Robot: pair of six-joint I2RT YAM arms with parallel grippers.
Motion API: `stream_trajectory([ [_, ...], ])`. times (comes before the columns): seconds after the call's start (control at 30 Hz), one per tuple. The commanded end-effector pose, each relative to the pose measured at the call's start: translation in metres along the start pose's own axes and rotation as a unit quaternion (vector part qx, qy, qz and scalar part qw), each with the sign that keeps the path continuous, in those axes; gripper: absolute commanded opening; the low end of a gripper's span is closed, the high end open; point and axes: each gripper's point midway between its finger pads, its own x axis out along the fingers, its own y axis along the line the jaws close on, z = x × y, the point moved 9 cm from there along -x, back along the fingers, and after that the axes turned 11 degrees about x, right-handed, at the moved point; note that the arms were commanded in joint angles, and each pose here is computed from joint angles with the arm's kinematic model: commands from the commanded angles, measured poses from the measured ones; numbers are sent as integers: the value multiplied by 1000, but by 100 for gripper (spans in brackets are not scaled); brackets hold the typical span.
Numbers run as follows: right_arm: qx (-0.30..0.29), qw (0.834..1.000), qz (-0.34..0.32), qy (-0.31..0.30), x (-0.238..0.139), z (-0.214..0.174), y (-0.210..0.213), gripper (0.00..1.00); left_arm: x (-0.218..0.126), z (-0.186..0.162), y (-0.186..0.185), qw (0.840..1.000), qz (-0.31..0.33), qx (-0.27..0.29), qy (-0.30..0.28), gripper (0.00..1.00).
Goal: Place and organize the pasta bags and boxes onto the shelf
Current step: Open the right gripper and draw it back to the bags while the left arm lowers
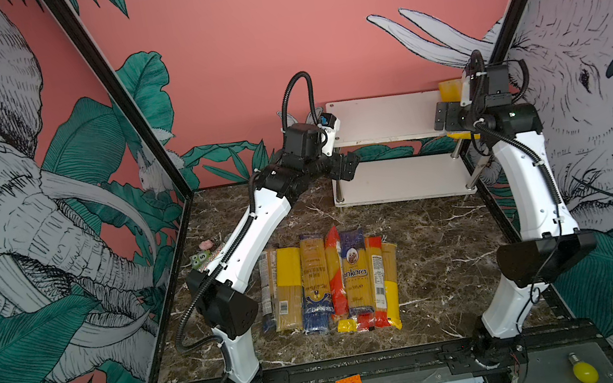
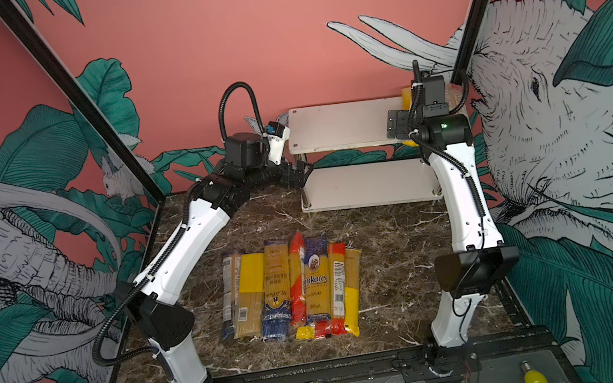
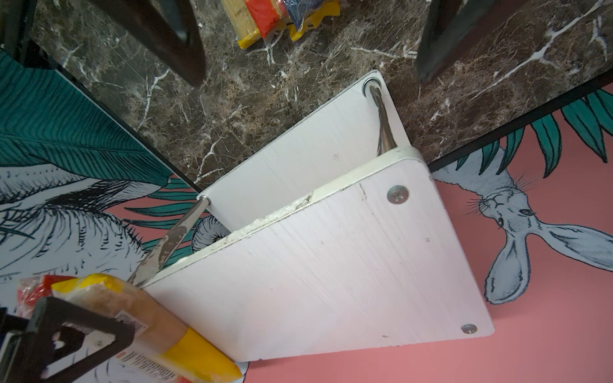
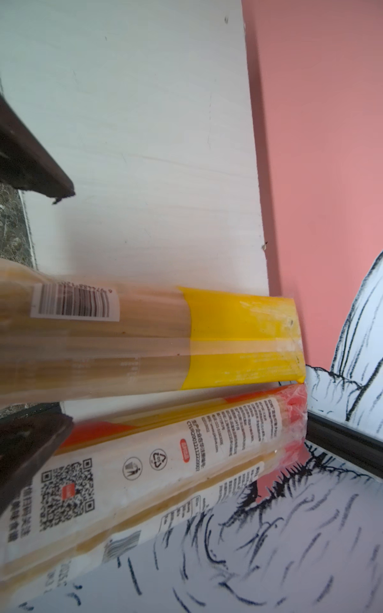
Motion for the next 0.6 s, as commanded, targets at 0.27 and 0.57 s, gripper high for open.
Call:
stream_trajectory([
  [0.27,12,998,50,-25,-80,-2,2,99,-51,-1,-3,999,30,-6,-37,100],
  [0.57,-4,997,69,42,-121,-69,11,99,-81,-36,-10,999,33,-32,-20,99],
])
